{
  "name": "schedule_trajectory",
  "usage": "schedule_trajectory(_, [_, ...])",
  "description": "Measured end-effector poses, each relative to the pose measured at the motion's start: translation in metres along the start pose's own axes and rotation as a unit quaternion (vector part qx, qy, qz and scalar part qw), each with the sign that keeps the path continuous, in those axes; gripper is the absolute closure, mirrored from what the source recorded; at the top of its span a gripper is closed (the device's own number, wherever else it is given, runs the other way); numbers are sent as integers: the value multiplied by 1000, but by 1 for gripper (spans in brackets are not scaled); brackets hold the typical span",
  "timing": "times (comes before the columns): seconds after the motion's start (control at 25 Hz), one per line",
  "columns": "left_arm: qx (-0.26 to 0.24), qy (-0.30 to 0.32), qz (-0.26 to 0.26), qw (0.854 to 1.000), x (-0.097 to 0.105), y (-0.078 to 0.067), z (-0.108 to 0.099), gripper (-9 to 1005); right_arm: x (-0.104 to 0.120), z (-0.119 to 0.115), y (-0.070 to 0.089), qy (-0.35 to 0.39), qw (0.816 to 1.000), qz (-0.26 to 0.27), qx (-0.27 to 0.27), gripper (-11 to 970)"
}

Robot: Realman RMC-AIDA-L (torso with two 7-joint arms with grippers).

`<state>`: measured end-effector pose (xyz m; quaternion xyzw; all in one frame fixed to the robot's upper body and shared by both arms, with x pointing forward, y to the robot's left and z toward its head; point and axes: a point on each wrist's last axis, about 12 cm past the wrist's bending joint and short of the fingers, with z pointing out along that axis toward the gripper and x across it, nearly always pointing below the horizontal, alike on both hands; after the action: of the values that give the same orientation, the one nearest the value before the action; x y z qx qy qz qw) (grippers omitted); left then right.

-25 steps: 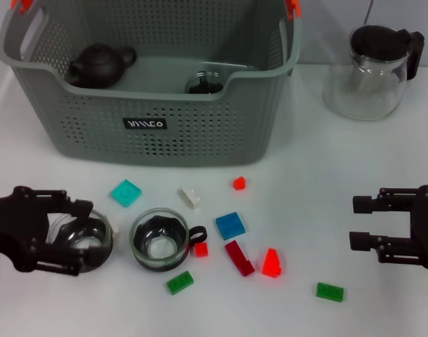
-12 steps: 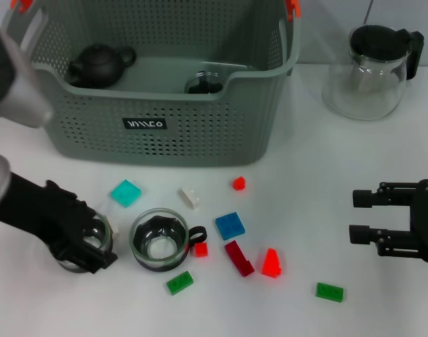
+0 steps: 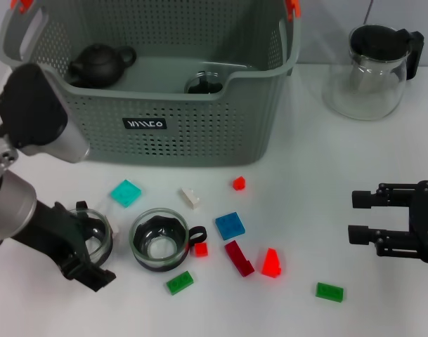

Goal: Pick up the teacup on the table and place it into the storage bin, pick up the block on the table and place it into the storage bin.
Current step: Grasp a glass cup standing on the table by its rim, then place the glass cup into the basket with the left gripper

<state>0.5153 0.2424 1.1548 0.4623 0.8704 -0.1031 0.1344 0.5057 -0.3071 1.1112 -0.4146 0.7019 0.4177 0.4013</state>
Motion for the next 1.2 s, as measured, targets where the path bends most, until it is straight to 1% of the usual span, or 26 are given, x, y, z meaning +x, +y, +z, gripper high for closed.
schedule_trajectory(0.2, [1,9,-14,1000,4,6,15,143,1,0,0,0,1000,1,1,303])
schedule_trajectory(0.36, [-7,14,-17,1000,3,10,20,179,1,1,0,0,1000,1,1,303])
schedule_trajectory(0.48, [-4,18,-17,1000,2,11,23,205,2,1,0,-1,1000,3,0,303])
schedule_trajectory(0.64, [-2,39,-31,999,1,14,31,241,4,2,0,-2,1000,11,-3,303])
schedule_trajectory(0.84, [9,51,-53,997,0,19,36,416,4,1,0,-2,1000,13,-4,303])
schedule_trajectory(0.96, [8,50,-51,997,-1,18,34,649,4,0,-1,-2,1000,13,-4,303])
schedule_trajectory(1.2, [5,48,-53,997,-3,20,22,891,3,0,-1,-3,1000,13,-5,304])
